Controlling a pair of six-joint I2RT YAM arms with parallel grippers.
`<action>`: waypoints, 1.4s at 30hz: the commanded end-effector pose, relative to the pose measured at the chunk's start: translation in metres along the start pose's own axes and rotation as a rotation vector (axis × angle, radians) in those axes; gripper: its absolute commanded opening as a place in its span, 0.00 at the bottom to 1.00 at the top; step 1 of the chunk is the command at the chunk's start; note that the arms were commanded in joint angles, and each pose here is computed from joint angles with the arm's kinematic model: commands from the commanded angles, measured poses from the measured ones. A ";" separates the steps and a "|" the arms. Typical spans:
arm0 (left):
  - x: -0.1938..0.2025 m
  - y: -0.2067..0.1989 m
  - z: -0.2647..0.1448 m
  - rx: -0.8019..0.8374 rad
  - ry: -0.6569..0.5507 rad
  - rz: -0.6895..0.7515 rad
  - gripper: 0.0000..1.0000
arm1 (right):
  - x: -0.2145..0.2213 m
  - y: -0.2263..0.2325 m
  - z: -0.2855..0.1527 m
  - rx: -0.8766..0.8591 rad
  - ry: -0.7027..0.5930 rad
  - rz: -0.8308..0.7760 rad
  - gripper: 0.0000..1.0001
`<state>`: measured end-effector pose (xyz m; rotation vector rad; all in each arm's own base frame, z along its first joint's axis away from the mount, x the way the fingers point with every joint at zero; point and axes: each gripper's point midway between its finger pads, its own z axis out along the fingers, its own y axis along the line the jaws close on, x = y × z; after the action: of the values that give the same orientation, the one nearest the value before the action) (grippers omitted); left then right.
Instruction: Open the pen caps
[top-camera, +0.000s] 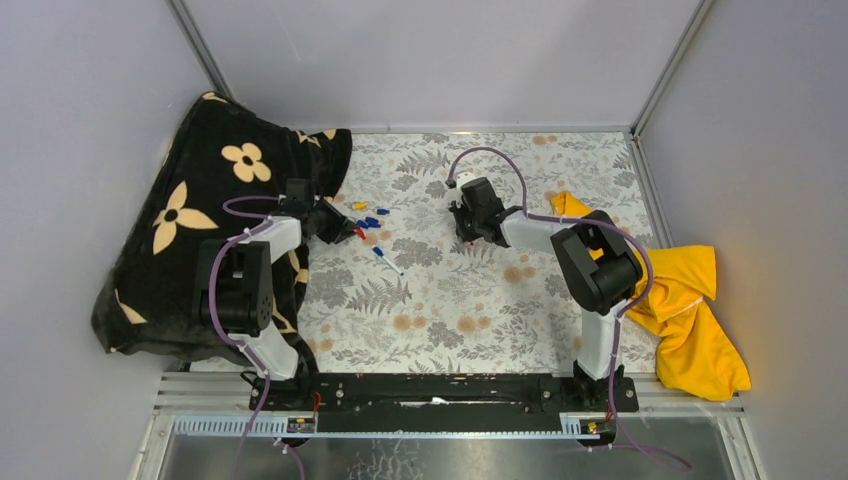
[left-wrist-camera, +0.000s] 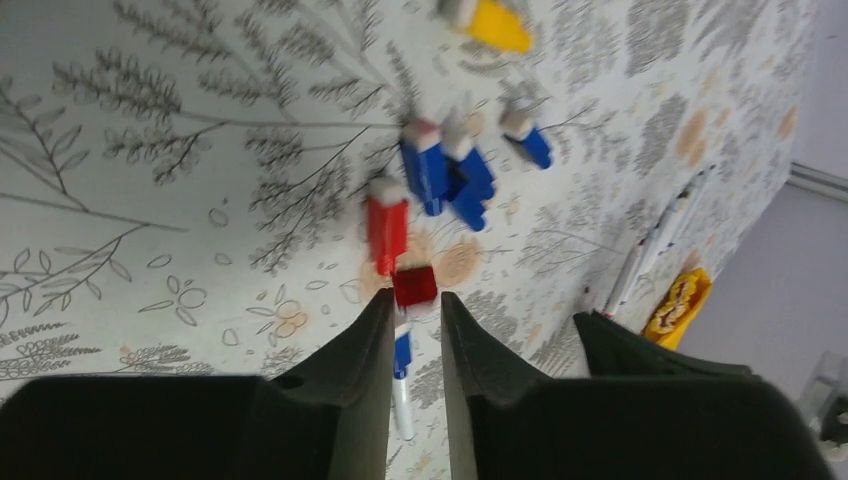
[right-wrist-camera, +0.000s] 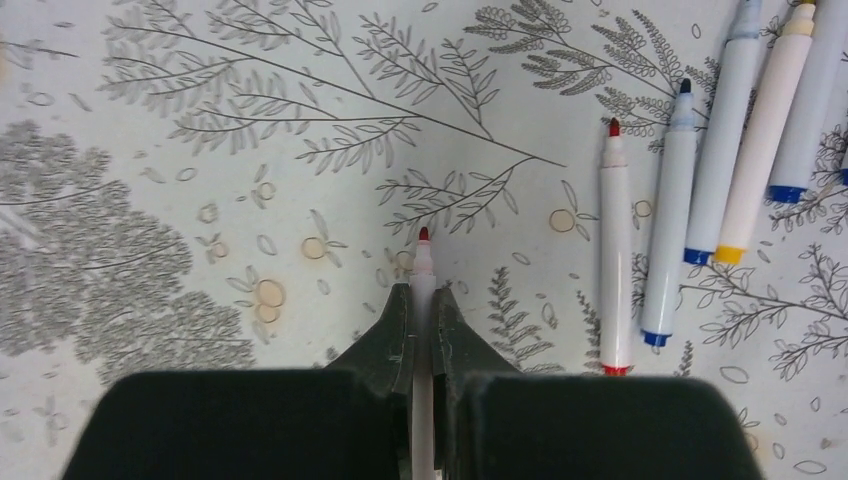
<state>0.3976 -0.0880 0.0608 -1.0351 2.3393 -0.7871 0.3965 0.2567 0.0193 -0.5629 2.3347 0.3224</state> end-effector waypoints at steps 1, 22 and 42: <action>0.020 0.025 0.012 -0.052 0.032 -0.040 0.30 | -0.019 -0.019 0.010 0.069 -0.045 -0.066 0.00; 0.017 -0.001 -0.010 0.037 -0.003 -0.025 0.41 | -0.027 -0.049 0.016 0.175 -0.037 -0.092 0.44; 0.037 -0.008 -0.057 0.100 -0.046 0.061 0.66 | -0.054 0.090 -0.044 -0.102 -0.109 -0.230 0.49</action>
<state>0.3542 -0.1045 0.0989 -0.9573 2.2628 -0.8620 0.3841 0.3093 0.0756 -0.8123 2.1313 0.2385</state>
